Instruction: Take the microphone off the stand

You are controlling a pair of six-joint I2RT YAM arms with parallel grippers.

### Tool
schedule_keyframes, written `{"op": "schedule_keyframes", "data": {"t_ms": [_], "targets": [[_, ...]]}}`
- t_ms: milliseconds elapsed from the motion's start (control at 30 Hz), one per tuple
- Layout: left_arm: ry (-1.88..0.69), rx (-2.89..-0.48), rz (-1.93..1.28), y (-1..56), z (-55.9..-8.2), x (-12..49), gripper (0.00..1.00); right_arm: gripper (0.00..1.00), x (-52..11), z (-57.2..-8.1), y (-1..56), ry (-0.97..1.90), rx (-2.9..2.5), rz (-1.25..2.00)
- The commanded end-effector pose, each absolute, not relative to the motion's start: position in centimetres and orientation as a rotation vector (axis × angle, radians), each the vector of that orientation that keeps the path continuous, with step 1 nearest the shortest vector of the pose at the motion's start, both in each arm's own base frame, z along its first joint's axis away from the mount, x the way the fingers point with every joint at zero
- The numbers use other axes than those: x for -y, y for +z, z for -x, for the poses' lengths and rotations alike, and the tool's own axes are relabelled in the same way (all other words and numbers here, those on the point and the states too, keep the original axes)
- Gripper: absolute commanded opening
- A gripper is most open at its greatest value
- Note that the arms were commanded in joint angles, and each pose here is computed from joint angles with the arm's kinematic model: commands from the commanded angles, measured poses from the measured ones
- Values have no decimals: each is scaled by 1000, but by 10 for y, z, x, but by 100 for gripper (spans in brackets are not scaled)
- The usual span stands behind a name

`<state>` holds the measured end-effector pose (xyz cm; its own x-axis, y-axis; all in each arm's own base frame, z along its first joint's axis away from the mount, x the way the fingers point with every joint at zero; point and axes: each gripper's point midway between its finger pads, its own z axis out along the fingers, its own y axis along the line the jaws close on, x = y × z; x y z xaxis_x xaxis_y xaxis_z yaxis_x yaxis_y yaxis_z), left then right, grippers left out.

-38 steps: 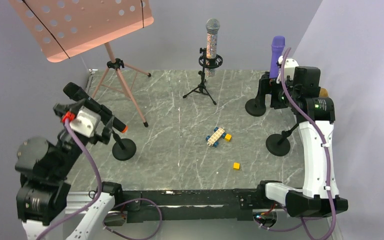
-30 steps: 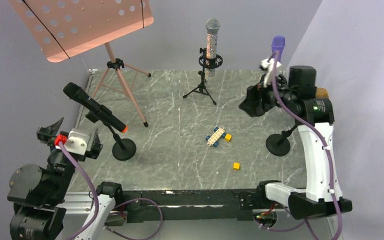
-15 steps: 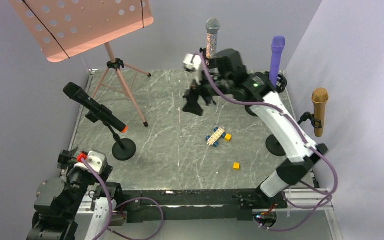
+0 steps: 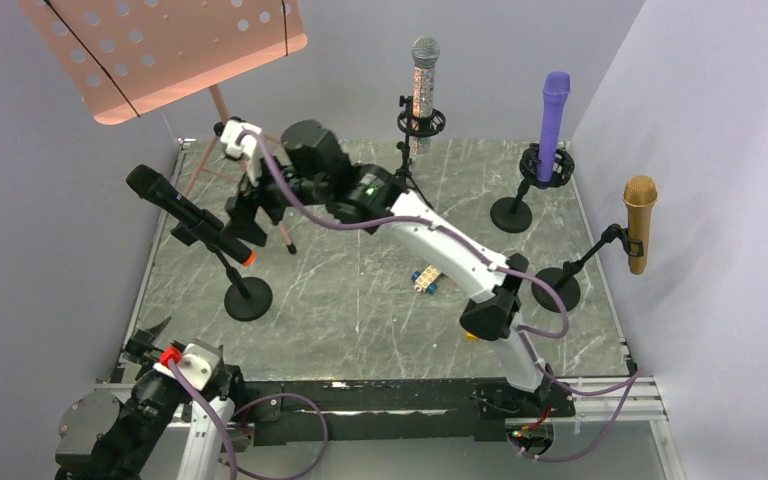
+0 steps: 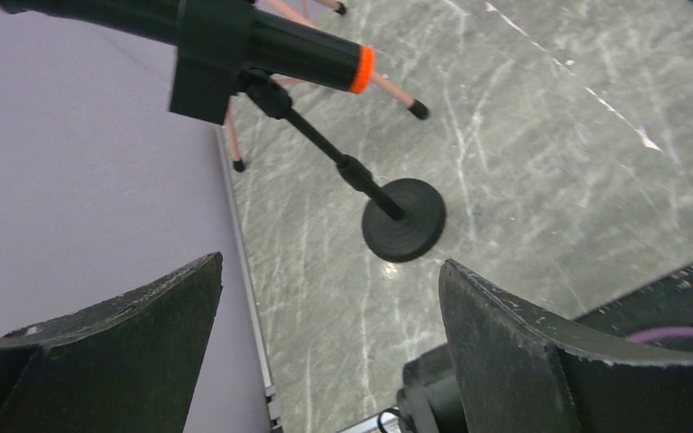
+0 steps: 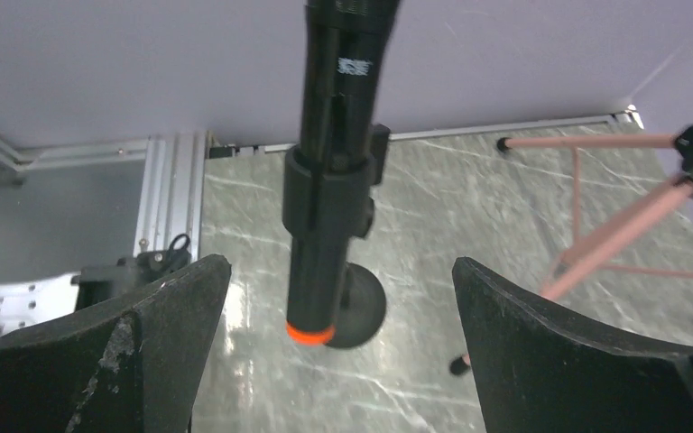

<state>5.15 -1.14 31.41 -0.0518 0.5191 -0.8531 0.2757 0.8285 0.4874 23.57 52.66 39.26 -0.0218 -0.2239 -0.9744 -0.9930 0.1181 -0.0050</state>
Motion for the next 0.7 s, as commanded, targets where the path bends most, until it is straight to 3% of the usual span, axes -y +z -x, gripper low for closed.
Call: {"op": "schedule_keyframes", "data": {"t_ms": [0,333,533,667], "targets": [[130,-1652,-760,300,-32,34,93,100,-558,-228,420,1028,-1348,1165],[126,-1648,-740,299,-21,41,94,96,-599,-239,387,988,-1404,1075],[124,-1638,-736,299,-19,45,93,78,-610,-229,374,1048,-1363,1158],[116,-1633,-727,299,-20,50,93,58,-610,-216,373,1092,-1318,1236]]}}
